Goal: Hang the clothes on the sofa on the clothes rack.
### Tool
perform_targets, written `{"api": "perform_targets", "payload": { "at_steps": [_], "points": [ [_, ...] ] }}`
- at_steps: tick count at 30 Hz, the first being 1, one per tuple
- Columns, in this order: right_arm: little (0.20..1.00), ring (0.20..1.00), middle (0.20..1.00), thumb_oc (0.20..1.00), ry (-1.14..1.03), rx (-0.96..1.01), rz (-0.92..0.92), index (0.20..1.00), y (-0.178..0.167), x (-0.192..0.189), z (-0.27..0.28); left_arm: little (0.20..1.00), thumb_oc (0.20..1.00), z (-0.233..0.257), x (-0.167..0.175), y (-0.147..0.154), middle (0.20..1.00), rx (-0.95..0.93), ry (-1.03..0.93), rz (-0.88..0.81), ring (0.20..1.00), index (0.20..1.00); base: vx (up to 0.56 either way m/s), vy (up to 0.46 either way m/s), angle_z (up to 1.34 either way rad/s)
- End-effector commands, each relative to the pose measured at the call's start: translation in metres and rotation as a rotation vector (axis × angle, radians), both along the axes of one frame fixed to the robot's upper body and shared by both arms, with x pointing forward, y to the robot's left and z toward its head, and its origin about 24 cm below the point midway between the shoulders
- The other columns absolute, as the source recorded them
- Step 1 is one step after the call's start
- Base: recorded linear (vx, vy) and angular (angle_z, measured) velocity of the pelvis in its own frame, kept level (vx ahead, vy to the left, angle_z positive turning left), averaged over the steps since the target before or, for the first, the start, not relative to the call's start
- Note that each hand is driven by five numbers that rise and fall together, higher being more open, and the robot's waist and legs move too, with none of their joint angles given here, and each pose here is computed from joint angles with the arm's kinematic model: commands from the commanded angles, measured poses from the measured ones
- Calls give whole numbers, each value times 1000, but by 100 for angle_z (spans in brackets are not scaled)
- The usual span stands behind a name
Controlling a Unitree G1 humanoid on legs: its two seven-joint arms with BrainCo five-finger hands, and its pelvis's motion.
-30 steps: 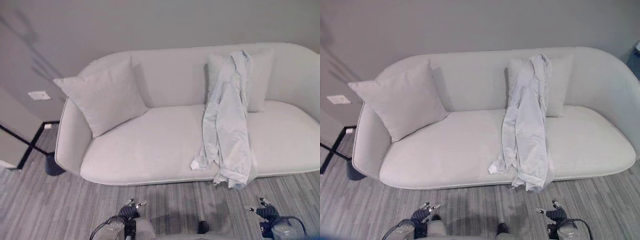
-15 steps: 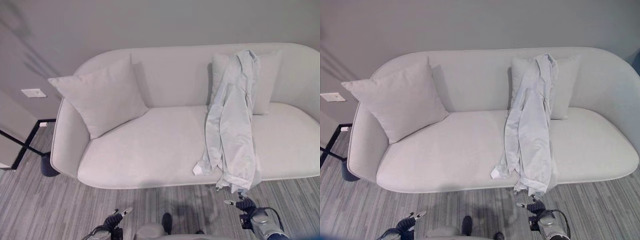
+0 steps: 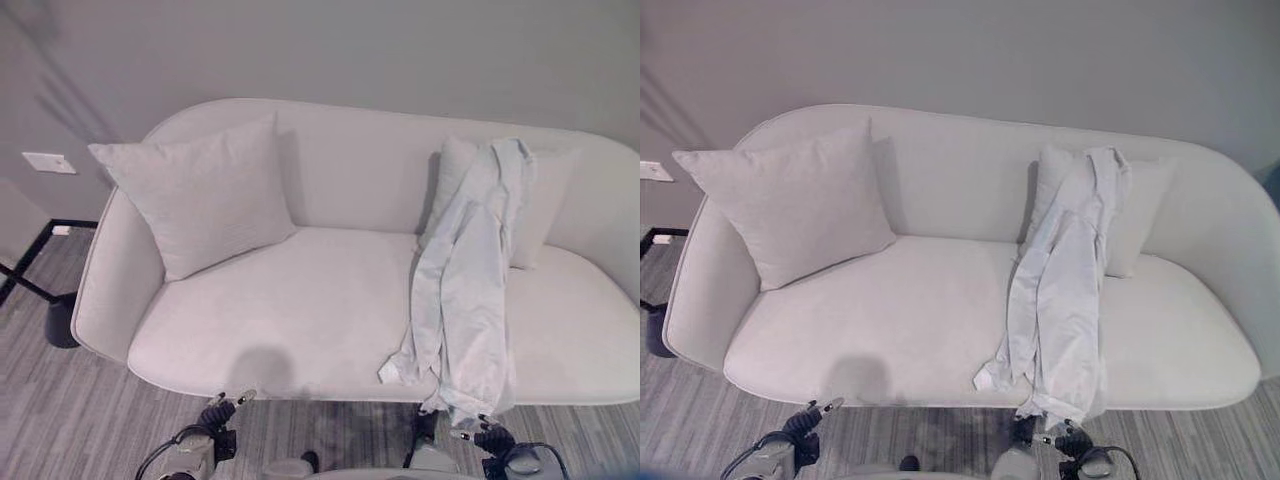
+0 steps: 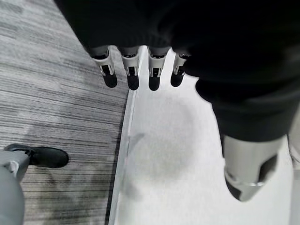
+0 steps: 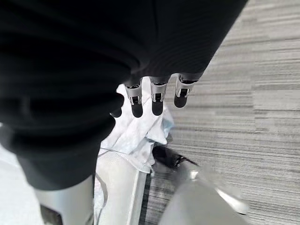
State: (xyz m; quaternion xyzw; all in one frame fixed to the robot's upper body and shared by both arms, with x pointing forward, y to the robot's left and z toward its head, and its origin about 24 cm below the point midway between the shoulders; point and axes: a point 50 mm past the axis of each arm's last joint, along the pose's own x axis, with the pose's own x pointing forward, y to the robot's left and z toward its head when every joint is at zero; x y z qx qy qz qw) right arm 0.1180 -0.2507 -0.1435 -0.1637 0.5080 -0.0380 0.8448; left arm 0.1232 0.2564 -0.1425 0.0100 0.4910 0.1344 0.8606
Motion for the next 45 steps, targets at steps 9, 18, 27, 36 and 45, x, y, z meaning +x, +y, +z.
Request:
{"api": "perform_targets", "payload": {
  "at_steps": [9, 18, 27, 36, 45],
  "points": [
    [1000, 1000, 1000, 1000, -16, -46, -34, 1000, -21, 1, 7, 1000, 1000, 4, 19, -15, 1000, -9, -64, -73, 1000, 1000, 84, -209, 23],
    [1000, 1000, 1000, 1000, 24, -57, -34, 1000, -24, -11, 4, 1000, 1000, 2, 21, -28, 1000, -26, -59, -137, 1000, 1000, -19, -49, 7],
    [1000, 1000, 1000, 1000, -10, -50, 12, 1000, -19, 0, 7, 1000, 1000, 5, 28, -26, 1000, -11, -76, -160, 1000, 1000, -2, -162, -15],
    [1000, 1000, 1000, 1000, -37, -54, 25, 1000, -20, 8, 11, 1000, 1000, 2, 23, -37, 1000, -68, -64, -156, 1000, 1000, 1, -240, -17],
    [1000, 1000, 1000, 1000, 0, -74, 33, 1000, -23, 2, 7, 1000, 1000, 2, 27, -40, 1000, -67, -69, -172, 1000, 1000, 54, -40, -3]
  ]
}}
